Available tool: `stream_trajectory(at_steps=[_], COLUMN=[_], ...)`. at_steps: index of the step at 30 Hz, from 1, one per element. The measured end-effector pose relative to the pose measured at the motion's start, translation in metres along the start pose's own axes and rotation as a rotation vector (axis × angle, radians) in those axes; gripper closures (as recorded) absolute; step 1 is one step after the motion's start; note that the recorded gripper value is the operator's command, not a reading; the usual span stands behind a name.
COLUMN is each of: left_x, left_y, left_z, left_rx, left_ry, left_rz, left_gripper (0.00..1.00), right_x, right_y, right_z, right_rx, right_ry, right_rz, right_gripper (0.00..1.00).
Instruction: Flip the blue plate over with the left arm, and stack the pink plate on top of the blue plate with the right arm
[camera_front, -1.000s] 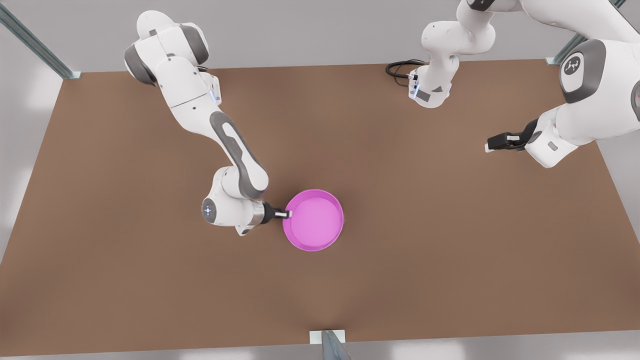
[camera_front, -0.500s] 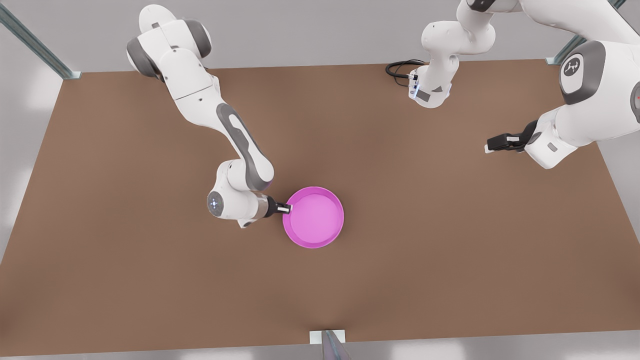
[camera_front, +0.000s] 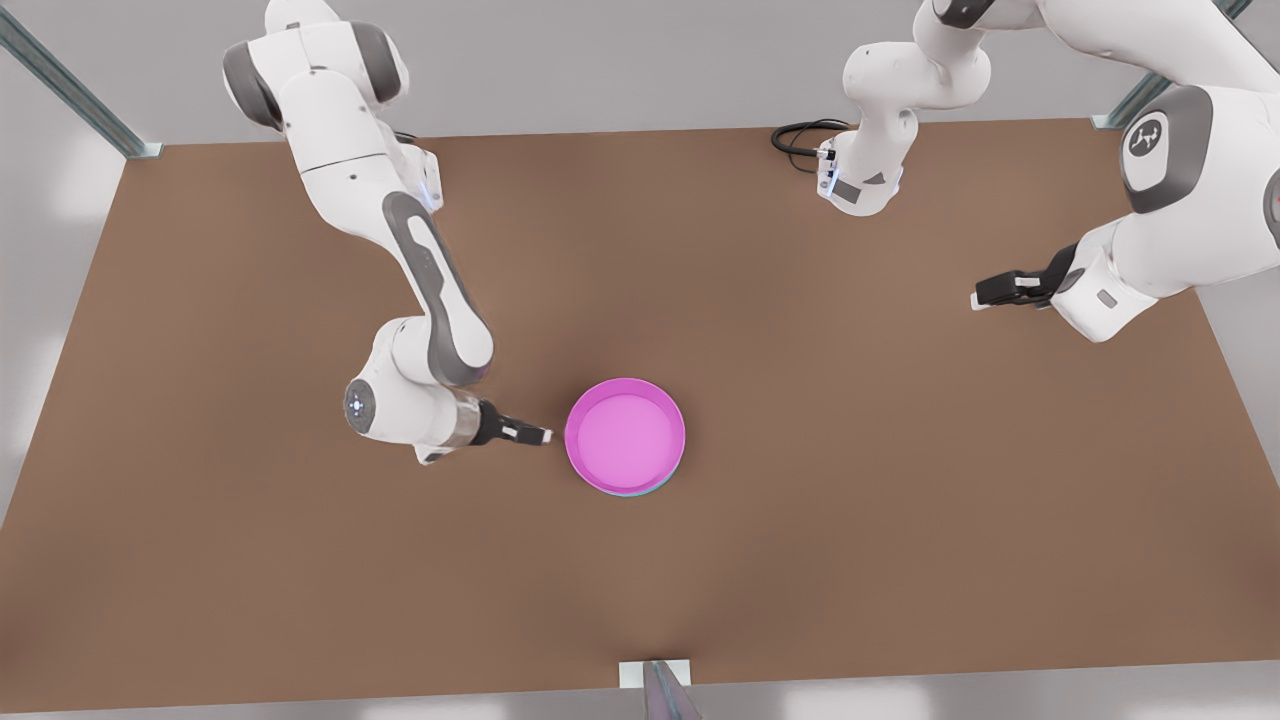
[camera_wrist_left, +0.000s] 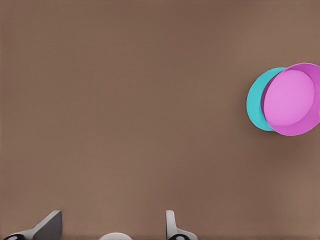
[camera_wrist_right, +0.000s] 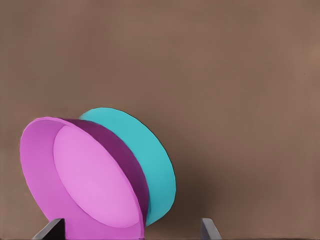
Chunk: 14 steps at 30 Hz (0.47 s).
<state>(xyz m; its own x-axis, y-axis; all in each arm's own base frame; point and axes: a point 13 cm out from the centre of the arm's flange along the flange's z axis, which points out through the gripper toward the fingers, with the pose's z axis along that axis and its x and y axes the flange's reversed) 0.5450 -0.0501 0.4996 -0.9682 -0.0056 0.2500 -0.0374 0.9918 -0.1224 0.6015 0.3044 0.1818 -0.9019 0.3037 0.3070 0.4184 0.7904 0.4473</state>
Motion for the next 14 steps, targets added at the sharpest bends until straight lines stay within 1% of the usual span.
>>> stream_trajectory(at_steps=[1, 2, 4, 6, 7, 10, 12, 14], left_x=[0.003, 0.004, 0.009, 0.011, 0.014, 0.019, 0.023, 0.025], left_y=[0.001, 0.005, 0.015, 0.018, 0.019, 0.022, 0.023, 0.024], left_z=[-0.006, -0.017, -0.026, -0.022, -0.019, -0.012, -0.011, -0.01], left_rx=[-0.003, -0.009, -0.023, -0.034, -0.038, -0.044, -0.046, -0.047], left_ry=[-0.009, -0.026, -0.029, -0.006, 0.014, 0.059, 0.074, 0.086], left_rz=[0.008, 0.014, 0.025, 0.041, 0.049, 0.071, 0.083, 0.095], left_gripper=[0.0, 0.0, 0.0, 0.0, 0.0, 0.0, 0.0, 0.0], right_x=[-0.014, -0.034, -0.063, -0.046, -0.025, 0.052, 0.081, 0.098], right_y=[-0.007, -0.005, 0.004, 0.025, 0.027, 0.005, -0.016, -0.035], right_z=[-0.039, -0.091, -0.203, -0.301, -0.339, -0.409, -0.422, -0.426], right_rx=[0.013, 0.051, 0.183, 0.343, 0.401, 0.485, 0.551, 0.599], right_ry=[-0.035, -0.084, -0.193, -0.28, -0.294, -0.238, -0.189, -0.145], right_rz=[-0.01, -0.058, -0.184, -0.3, -0.324, -0.361, -0.351, -0.333], right_gripper=[0.0, 0.0, 0.0, 0.0, 0.0, 0.0, 0.0, 0.0])
